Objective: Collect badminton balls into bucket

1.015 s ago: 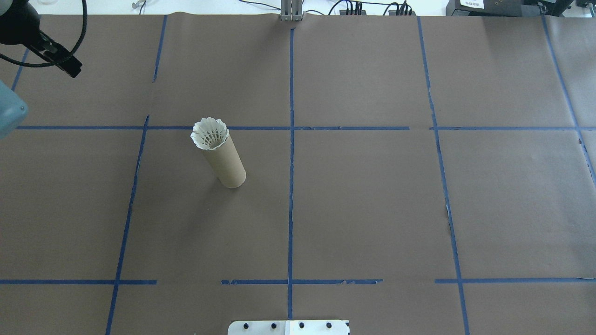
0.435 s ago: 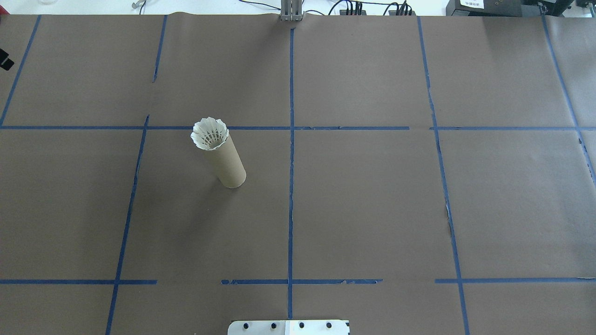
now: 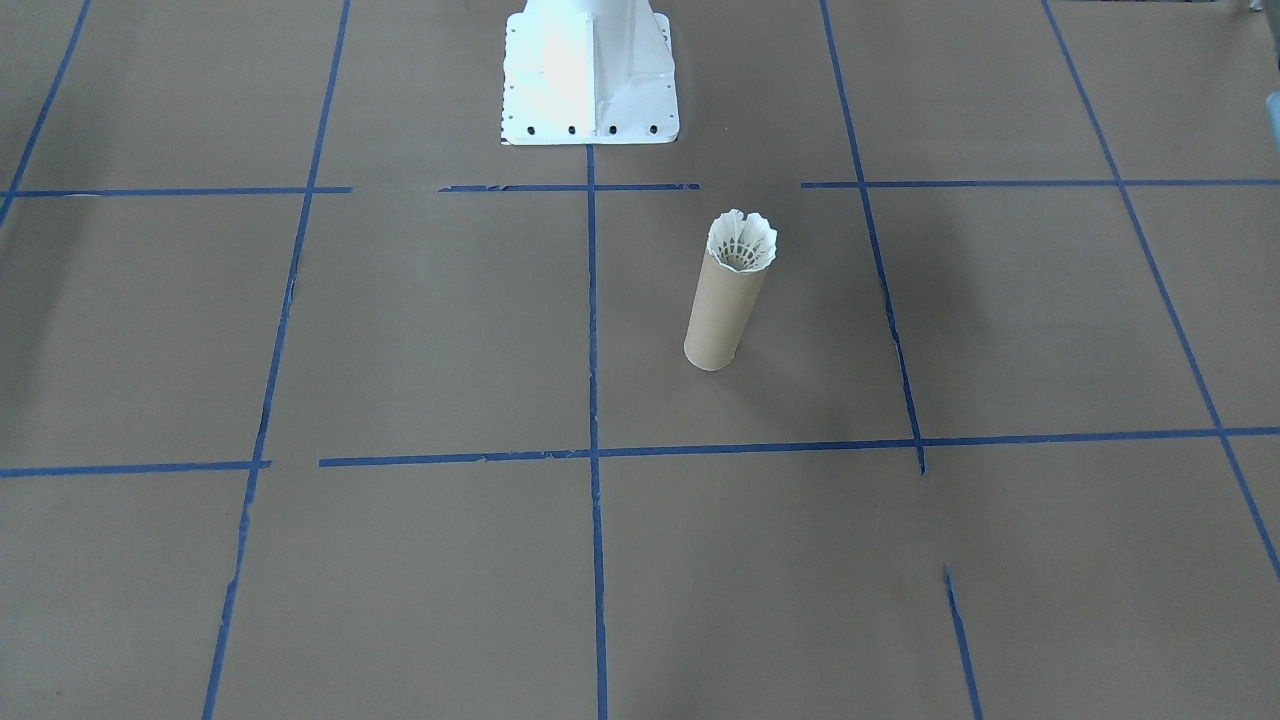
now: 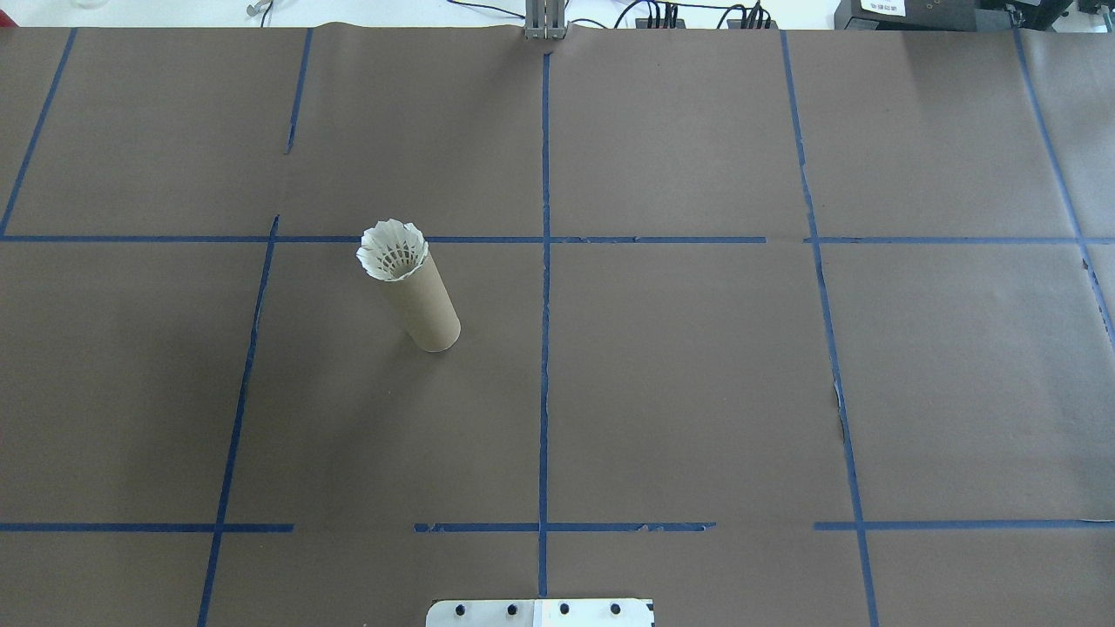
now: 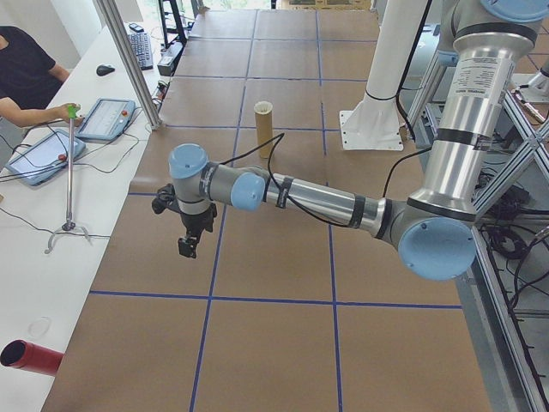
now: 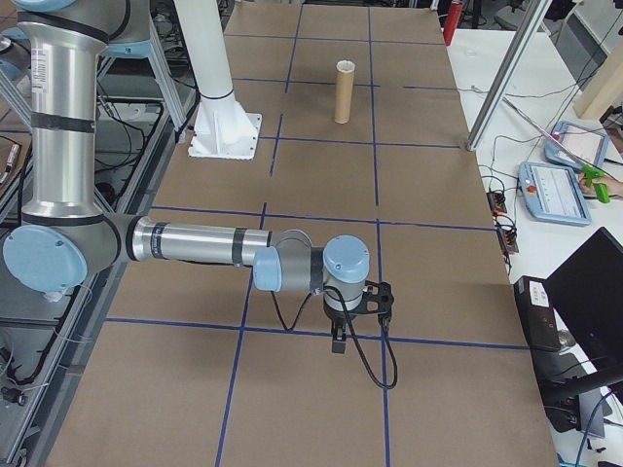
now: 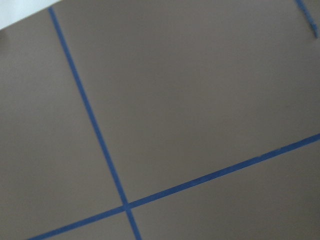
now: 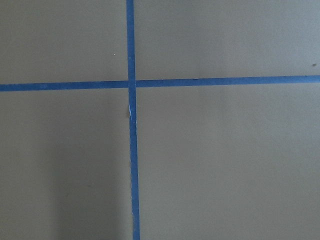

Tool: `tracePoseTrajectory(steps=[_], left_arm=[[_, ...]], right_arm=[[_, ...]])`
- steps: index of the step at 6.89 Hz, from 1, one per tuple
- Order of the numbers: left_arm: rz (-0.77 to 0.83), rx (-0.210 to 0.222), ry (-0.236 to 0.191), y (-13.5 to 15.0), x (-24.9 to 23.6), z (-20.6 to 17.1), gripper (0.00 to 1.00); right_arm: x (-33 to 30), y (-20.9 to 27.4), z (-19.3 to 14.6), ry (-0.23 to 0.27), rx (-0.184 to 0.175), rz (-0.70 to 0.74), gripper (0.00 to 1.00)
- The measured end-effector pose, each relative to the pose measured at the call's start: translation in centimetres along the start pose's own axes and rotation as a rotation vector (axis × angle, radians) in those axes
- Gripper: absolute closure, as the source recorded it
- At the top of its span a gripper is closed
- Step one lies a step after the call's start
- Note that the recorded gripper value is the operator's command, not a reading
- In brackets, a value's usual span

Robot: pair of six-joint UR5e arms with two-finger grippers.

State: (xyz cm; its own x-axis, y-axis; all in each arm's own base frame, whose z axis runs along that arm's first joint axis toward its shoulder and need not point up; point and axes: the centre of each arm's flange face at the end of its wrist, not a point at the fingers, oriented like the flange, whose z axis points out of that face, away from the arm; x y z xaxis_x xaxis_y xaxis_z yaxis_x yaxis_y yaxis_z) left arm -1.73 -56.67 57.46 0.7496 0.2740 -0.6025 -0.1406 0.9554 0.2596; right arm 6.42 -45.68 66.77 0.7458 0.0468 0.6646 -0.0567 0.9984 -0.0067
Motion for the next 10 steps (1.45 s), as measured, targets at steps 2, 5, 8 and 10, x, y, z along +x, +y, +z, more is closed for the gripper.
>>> tracePoseTrajectory(steps=[2, 5, 8, 10], left_arm=[[-0.119, -0.007, 0.036, 7.1, -5.9, 1.6, 0.0], [-0.2, -0.043, 0.072, 9.9, -7.7, 3.4, 0.0], [-0.278, -0.133, 0.083, 10.2, -6.7, 2.3, 0.0], [-0.273, -0.134, 0.088, 10.2, -5.7, 1.2, 0.0]], right_arm=[[0.0, 0.0, 0.0, 0.0, 0.0, 0.0, 0.0], [0.0, 0.0, 0.0, 0.0, 0.0, 0.0, 0.0], [0.0, 0.0, 0.0, 0.0, 0.0, 0.0, 0.0], [0.0, 0.0, 0.0, 0.0, 0.0, 0.0, 0.0]])
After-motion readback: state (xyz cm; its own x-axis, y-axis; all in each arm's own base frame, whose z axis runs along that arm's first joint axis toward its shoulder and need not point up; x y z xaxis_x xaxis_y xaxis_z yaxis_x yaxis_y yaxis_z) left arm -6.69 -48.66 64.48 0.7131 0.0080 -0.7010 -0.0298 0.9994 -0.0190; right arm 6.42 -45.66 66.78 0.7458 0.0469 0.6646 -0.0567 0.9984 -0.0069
